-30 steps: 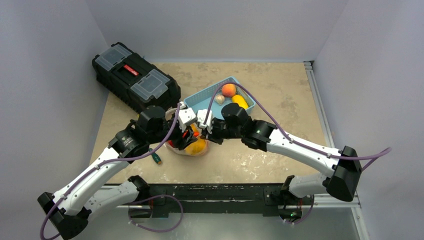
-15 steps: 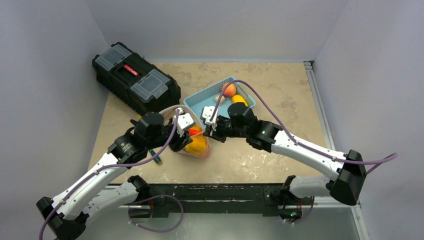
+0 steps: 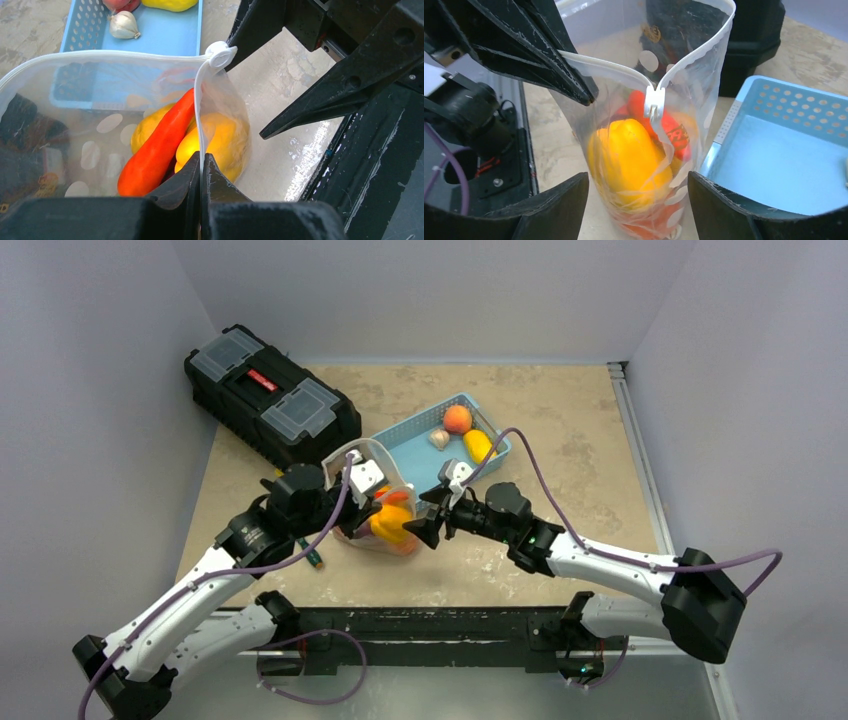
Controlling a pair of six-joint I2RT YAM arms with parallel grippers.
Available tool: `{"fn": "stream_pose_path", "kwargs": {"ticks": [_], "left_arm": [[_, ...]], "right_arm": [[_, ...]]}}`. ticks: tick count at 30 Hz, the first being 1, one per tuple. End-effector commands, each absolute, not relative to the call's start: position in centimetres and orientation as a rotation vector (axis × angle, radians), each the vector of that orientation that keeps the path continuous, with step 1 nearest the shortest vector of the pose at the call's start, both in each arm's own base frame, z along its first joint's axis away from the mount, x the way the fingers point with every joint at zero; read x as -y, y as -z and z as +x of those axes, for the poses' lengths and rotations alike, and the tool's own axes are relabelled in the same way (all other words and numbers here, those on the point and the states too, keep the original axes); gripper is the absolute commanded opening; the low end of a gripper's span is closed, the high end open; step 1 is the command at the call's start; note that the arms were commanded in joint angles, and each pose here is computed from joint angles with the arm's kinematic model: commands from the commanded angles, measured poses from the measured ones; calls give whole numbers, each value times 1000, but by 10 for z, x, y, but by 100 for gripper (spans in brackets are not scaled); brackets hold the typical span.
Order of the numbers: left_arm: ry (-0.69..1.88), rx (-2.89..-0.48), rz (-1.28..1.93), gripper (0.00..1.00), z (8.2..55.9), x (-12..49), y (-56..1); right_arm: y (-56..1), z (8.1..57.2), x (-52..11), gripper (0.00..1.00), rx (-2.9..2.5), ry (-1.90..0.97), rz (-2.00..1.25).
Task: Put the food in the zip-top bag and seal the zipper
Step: Adjust the zipper food storage bag at the center of the board.
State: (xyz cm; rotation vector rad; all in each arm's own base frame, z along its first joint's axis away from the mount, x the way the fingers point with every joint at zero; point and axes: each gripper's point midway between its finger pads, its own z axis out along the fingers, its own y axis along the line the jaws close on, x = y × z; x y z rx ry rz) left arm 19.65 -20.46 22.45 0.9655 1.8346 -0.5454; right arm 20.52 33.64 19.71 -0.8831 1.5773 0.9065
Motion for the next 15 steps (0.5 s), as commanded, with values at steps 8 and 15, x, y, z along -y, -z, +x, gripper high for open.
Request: {"fn": "stream_pose_path", "kwargs": {"ticks": [8,15], "left_arm": [[617,-1713,988,0,191,215,-243],[613,-1709,999,0,190,214,-244]], "right_arm": [[-264,216,-348,68,-1303,-1012,-819],[-266,221,-361,37,-1279,-1047,-864]]}}
